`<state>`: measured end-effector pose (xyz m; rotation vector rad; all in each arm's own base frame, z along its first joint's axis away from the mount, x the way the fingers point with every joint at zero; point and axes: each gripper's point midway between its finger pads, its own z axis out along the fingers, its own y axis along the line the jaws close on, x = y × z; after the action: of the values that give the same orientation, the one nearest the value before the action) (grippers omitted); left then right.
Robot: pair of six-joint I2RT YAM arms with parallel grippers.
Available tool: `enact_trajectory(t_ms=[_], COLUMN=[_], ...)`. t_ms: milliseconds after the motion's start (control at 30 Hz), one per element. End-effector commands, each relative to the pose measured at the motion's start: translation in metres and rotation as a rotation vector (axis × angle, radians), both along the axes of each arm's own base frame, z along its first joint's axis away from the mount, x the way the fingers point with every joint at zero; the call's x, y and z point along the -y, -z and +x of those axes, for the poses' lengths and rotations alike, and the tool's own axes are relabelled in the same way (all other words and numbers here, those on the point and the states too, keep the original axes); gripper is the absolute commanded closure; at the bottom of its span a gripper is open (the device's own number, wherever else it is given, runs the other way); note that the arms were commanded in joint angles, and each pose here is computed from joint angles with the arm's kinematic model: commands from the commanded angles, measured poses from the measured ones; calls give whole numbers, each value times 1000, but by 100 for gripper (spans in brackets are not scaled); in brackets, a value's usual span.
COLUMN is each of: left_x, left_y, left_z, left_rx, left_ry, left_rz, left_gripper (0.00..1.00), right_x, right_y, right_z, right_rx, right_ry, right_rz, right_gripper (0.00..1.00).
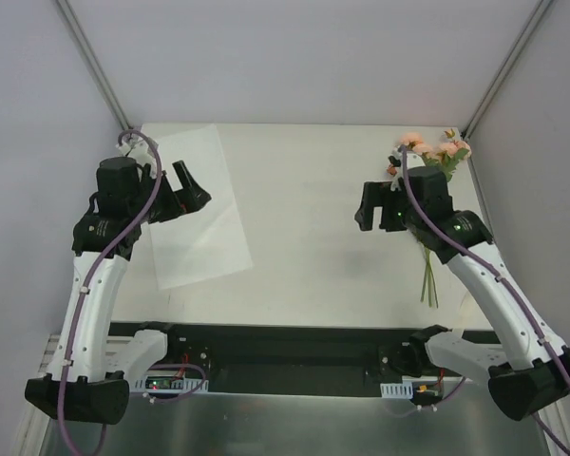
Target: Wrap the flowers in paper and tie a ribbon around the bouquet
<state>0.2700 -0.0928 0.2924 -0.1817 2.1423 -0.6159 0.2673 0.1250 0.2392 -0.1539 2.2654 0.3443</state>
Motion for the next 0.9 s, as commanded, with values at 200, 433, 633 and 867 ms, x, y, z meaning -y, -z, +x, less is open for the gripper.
enact_trajectory(t_ms=[200,433,633,867], left_x=[-67,-90,-103,-79], left_y=[114,174,226,268], left_z=[23,57,60,44], left_rx=[-374,-561,-718,-916], left_ry=[-327,-453,-475,-451], left_rz=[-7,-110,-36,-160], left_gripper=[1,26,57,68], right_x=[-195,-304,-352,-364], right_y=[18,52,83,127], right_z=[70,127,142,164], right_rx=[-80,-156,-159,-189], right_ry=[-395,-456,-476,-429], right_rz=[289,500,520,529], right_gripper=[4,4,6,15])
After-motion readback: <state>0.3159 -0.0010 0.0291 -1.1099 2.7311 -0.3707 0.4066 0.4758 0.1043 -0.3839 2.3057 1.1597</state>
